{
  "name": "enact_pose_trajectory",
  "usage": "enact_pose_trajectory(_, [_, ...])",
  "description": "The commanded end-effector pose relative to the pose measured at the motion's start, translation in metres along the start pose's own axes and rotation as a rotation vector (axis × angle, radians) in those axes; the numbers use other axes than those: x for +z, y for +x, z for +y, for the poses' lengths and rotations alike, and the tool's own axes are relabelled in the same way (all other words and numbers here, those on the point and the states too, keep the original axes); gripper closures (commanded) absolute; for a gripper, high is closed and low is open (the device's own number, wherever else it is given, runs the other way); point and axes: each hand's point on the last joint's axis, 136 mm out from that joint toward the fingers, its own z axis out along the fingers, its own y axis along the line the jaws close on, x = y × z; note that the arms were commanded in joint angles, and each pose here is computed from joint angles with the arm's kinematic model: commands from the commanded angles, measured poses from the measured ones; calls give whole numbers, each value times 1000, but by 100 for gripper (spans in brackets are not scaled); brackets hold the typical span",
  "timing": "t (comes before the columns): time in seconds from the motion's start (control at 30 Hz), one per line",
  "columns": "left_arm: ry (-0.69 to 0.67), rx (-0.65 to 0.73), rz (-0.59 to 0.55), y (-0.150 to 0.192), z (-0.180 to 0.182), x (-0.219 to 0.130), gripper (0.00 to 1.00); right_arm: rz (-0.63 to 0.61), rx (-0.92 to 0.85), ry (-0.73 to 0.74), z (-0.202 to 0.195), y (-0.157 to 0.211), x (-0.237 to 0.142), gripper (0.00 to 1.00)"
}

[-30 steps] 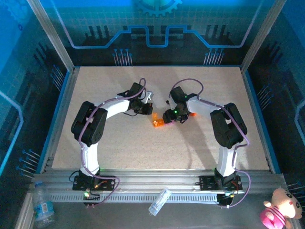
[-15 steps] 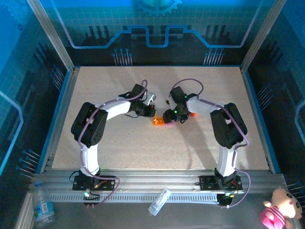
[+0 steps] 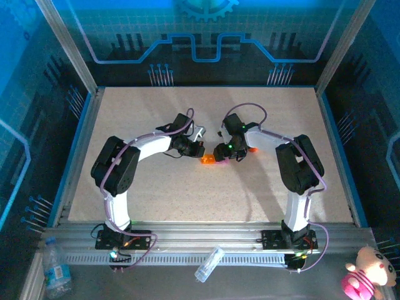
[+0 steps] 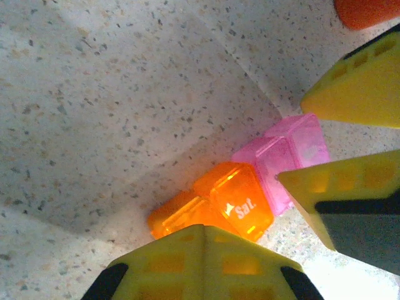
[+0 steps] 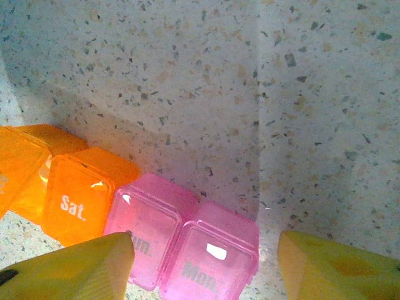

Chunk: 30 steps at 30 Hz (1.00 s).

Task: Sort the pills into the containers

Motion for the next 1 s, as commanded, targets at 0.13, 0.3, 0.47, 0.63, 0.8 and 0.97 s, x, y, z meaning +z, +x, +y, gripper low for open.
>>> enact_pose_trajectory(0.13, [36,9,11,9,-18,-8,100,73,27,39,-11,20,19,37])
enact_pose_trajectory(0.3, [38,11,22,16,-20,-6,100,71,27,39,-11,19,19,37])
enact_pose_trajectory(0.47, [31,9,31,21,-19,-4,100,74,28,39,-11,19,20,37])
enact_pose_trajectory(0.63, [21,4,42,25,-15,1,100,78,28,40,-11,20,21,37])
enact_pose_trajectory(0.8, [15,-4,50,27,-11,5,100,75,28,37,-11,20,21,37])
enact_pose_trajectory(0.97, [11,-5,57,30,-10,8,100,78,28,36,-11,21,21,37])
